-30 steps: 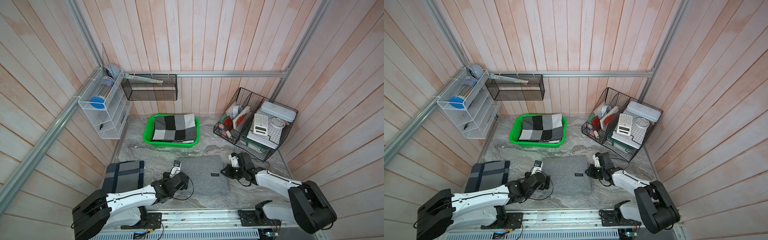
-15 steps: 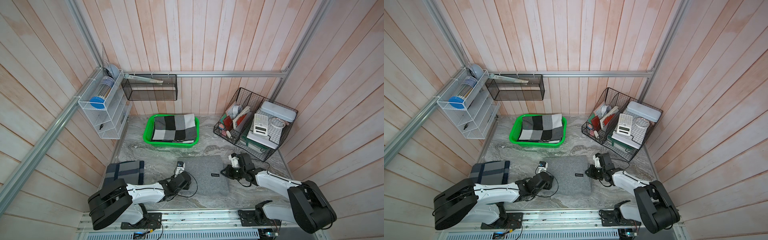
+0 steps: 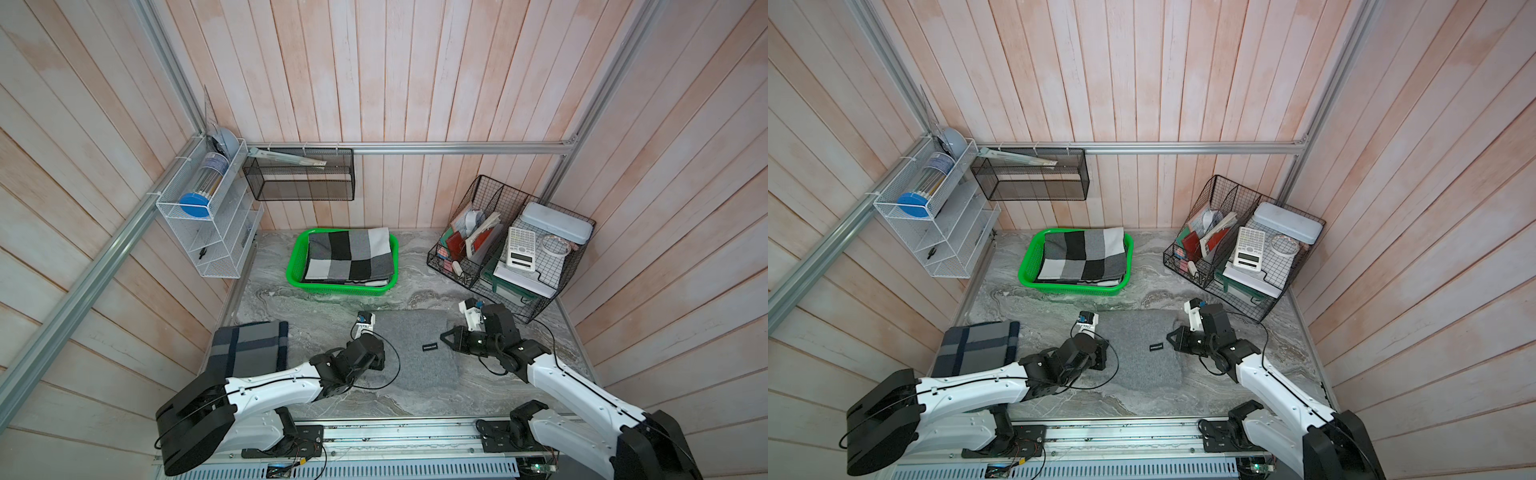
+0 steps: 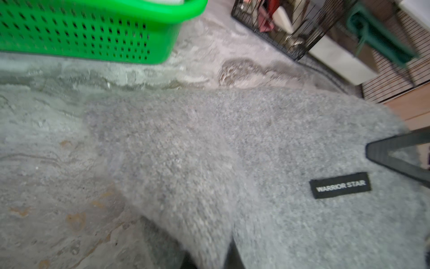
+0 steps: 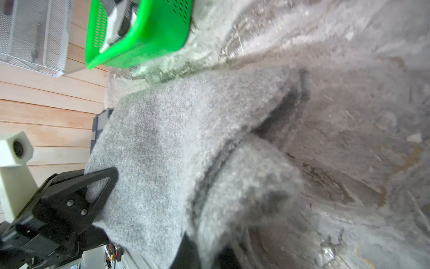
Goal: Put the folded scarf in the basket
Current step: Pick up the scarf at the center of the board, then place the scarf in the basket.
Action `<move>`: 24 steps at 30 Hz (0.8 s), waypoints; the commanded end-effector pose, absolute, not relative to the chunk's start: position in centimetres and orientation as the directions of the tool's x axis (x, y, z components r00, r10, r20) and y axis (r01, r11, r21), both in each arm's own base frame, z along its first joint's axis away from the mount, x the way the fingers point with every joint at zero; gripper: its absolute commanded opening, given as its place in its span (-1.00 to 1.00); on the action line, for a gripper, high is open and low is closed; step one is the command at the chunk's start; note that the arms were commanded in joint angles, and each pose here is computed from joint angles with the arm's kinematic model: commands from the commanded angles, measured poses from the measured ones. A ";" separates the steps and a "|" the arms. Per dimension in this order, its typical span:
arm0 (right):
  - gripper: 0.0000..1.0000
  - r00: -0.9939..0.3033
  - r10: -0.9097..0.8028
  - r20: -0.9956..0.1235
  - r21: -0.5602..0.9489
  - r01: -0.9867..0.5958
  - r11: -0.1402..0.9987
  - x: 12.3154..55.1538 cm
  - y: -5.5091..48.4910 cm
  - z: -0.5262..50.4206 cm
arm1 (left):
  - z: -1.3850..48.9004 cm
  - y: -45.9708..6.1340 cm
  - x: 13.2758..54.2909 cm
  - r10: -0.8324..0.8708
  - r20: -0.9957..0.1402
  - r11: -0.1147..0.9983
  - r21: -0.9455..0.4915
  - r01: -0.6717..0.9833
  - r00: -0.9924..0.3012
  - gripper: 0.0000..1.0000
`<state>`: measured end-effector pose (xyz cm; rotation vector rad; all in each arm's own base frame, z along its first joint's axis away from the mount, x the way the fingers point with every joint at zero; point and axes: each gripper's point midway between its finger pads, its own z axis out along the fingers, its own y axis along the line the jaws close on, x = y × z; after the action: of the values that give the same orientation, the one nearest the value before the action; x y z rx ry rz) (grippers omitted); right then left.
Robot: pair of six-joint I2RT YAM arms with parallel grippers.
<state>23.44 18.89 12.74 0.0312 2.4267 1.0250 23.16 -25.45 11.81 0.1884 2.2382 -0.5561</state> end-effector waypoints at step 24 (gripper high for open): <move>-1.00 -0.705 0.231 -0.670 0.608 -0.342 0.717 48.8 29.9 25.3 | 23.7 -8.3 44.3 -0.214 -0.824 0.975 -0.212 -0.066 -0.525 -1.00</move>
<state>46.19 29.68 24.32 -0.0718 2.1969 0.9951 42.85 -9.90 22.66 -0.2074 2.1305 -0.2644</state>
